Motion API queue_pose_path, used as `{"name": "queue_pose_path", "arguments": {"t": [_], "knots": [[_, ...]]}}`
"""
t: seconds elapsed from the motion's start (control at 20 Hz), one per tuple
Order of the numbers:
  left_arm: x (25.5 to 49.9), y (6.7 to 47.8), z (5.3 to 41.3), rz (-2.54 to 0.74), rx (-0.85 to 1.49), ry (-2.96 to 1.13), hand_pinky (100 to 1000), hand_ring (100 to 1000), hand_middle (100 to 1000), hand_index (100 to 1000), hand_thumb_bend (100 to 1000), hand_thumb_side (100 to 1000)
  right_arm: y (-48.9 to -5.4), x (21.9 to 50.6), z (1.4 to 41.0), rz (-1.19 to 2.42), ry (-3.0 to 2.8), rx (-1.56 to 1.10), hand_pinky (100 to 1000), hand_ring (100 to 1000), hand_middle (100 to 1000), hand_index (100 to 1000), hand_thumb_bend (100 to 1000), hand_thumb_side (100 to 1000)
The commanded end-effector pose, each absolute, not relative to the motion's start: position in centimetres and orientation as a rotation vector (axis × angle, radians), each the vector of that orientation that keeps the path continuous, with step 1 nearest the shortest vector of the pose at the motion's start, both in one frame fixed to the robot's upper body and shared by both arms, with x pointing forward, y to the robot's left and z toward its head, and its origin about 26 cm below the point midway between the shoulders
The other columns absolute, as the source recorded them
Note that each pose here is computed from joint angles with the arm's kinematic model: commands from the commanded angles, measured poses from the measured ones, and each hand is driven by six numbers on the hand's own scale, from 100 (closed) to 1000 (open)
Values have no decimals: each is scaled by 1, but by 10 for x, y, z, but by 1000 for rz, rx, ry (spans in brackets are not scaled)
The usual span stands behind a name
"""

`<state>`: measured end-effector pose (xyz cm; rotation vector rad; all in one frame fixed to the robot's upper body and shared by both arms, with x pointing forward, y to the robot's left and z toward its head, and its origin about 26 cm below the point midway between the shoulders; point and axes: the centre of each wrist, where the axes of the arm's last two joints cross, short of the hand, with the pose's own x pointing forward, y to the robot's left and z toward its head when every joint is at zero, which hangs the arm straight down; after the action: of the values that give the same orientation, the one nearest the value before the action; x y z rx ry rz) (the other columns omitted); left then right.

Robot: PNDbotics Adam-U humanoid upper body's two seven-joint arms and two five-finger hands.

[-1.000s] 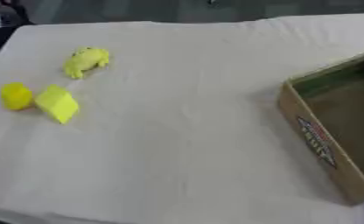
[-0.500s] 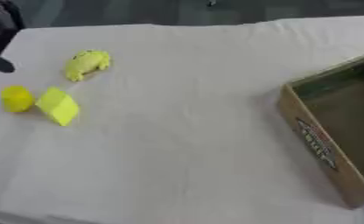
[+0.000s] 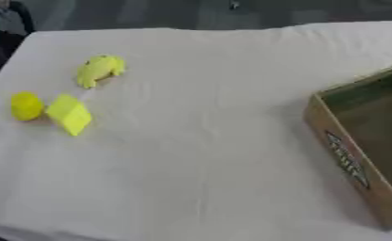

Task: Pick up the objects with one hand, pass them to the other hand, and then place them into the box on the other side of the table.

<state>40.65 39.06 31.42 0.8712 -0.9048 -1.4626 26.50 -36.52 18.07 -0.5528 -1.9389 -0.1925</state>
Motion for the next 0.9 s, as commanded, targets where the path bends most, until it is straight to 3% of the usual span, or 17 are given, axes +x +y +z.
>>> {"name": "queue_pose_path", "arguments": {"t": [0.05,0.4,0.9], "knots": [[412,391,321,-1516,959,-947,812,770,682,761,665,100,-365,263,192,-152,-1977,-574,1000,937,1000,1000,100,593],[435,383,301,-1529,814,-1020,796,768,683,750,657,100,-364,264,192,-150,-1978,-569,1000,935,1000,1000,100,594],[446,374,294,-1577,833,-1039,807,771,675,742,638,100,-364,263,191,-144,-1973,-572,1000,932,1000,1000,100,594]]}}
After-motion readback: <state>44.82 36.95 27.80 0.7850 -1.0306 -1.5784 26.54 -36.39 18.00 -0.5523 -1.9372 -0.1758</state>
